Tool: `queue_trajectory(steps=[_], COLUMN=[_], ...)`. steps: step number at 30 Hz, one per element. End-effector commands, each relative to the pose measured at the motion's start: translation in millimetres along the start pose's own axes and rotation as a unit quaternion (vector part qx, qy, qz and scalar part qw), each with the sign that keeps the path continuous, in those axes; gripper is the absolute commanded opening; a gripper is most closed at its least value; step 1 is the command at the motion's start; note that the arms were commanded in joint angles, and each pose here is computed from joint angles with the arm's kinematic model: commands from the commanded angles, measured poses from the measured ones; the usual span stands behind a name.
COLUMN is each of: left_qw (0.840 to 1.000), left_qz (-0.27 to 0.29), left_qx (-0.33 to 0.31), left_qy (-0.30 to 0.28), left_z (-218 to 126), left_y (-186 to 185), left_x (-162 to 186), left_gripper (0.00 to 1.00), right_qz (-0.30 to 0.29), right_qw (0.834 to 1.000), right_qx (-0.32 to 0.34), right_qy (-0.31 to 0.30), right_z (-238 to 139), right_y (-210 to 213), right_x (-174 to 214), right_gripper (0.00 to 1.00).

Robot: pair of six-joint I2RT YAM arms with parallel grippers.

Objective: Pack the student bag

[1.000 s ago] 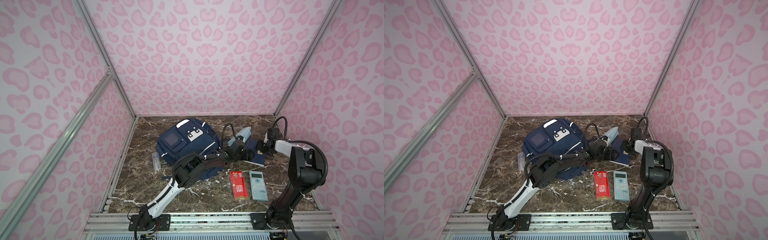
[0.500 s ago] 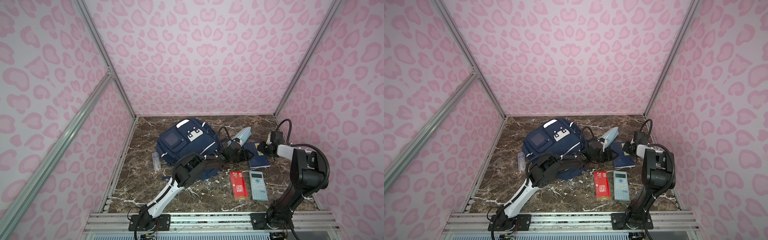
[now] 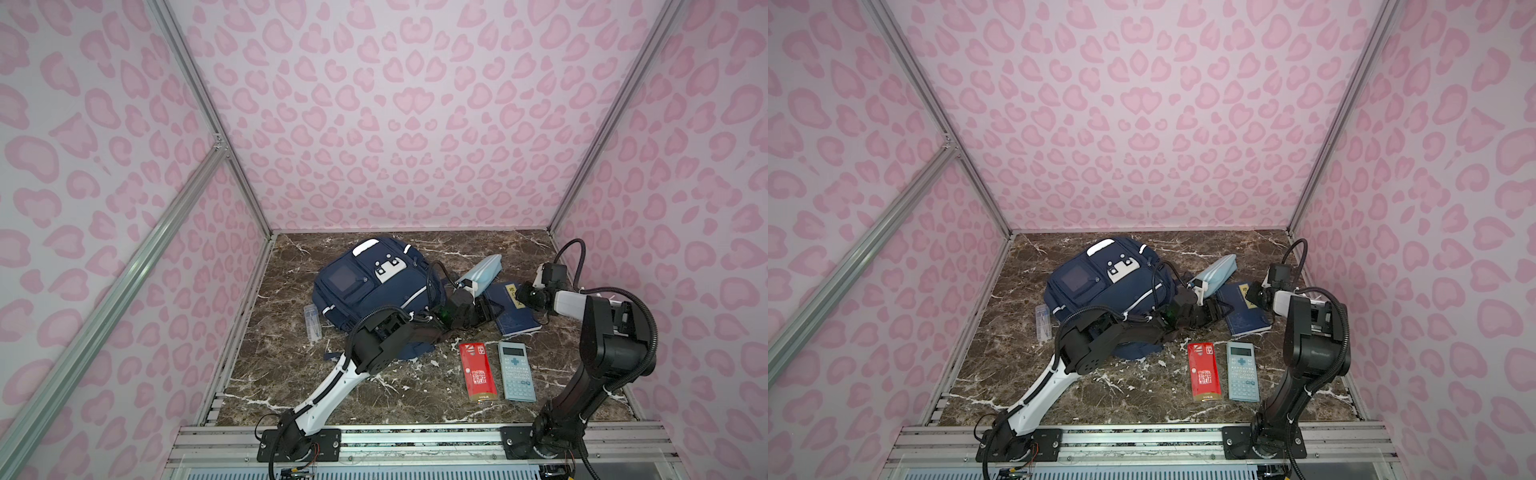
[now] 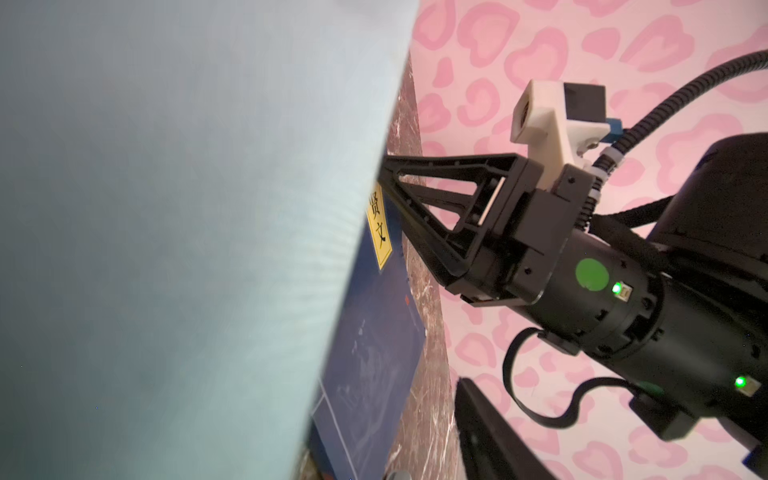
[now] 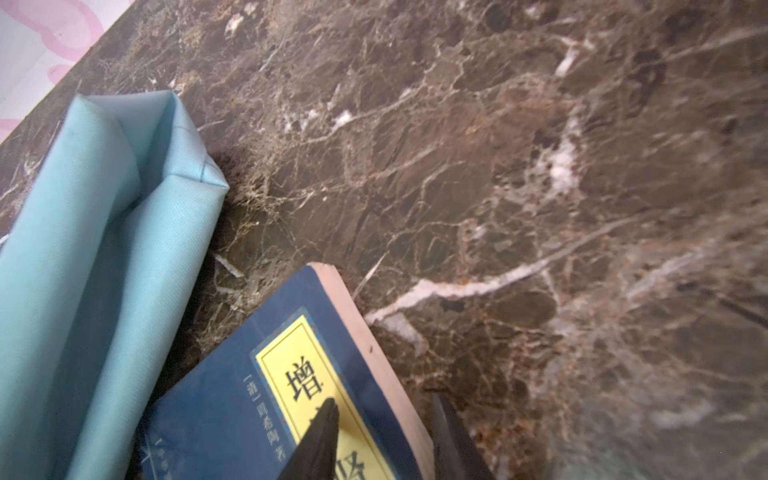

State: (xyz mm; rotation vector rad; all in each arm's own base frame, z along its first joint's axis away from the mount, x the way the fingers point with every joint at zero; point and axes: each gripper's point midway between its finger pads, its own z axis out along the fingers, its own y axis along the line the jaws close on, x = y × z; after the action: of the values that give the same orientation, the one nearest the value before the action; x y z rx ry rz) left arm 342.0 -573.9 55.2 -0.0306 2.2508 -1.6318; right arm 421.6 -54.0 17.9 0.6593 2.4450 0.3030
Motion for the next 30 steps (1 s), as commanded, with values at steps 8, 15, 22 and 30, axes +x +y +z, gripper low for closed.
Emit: queue_trajectory(steps=[8, 15, 22, 30], left_qw=[0.996, 0.983, 0.986, 0.986], left_qz=[0.079, 0.112, 0.089, 0.090], left_qx=[-0.020, -0.142, -0.143, -0.142], left_qy=[-0.030, -0.029, -0.002, -0.005], left_z=[3.6, -11.4, -2.8, -4.9], left_y=[-17.1, 10.4, 28.5, 30.5], left_x=[-12.1, -15.6, -5.0, -5.5], left_gripper=[0.25, 0.56, 0.58, 0.58], right_qz=[0.068, 0.046, 0.046, 0.052], right_qw=[0.983, 0.988, 0.985, 0.982], right_qx=[-0.050, -0.010, -0.044, -0.045], right_qy=[0.162, 0.146, 0.157, 0.173], right_z=[-4.7, -13.0, -11.8, -8.0], right_y=[7.3, -6.0, 2.0, -0.8], right_x=[78.8, 71.2, 77.0, 84.1], right_gripper=[0.36, 0.24, 0.19, 0.32])
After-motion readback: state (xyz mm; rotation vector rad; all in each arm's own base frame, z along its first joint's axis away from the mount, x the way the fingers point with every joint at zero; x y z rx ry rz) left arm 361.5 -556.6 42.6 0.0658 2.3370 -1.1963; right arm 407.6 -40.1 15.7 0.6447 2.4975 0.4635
